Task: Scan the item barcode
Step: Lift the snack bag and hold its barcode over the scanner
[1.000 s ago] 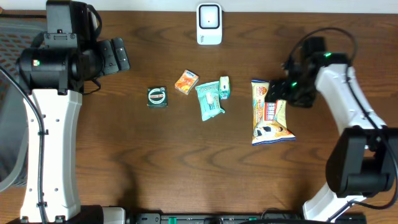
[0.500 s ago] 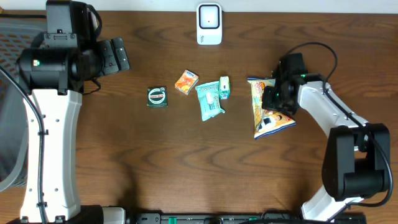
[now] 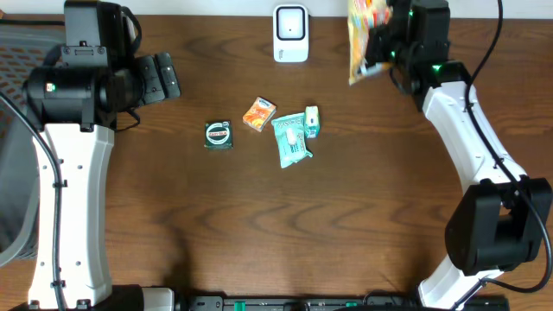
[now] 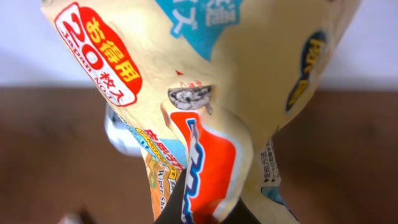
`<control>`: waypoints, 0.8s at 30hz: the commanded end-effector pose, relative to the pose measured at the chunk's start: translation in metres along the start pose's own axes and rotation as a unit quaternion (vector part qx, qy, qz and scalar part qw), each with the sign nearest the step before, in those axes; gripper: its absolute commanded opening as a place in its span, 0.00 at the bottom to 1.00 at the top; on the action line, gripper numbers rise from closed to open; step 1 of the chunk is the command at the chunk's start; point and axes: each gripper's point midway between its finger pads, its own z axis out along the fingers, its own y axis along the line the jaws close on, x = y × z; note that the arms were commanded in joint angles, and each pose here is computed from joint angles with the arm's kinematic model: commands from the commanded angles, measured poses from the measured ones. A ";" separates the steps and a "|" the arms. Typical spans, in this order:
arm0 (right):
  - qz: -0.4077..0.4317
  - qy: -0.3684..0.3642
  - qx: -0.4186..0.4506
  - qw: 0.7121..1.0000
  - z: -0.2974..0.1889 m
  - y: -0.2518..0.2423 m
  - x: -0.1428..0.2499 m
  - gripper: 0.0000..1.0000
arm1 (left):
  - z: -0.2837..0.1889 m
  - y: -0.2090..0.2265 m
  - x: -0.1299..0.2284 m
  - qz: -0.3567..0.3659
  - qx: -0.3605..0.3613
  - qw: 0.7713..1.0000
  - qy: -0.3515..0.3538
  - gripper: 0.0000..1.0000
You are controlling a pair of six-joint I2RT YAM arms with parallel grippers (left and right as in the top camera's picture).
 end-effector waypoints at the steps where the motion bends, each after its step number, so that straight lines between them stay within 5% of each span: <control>1: -0.040 -0.026 -0.049 0.998 0.014 0.037 -0.005 0.01 | 0.002 0.001 0.001 0.002 -0.004 1.000 0.004 0.98; 8: -0.061 -0.071 -0.091 0.991 0.068 0.076 0.014 0.01 | 0.002 0.001 0.001 0.002 -0.004 1.000 0.004 0.98; 24: 0.092 -0.085 -0.110 0.986 0.097 0.104 0.032 0.01 | 0.002 0.001 0.001 0.002 -0.004 1.000 0.004 0.98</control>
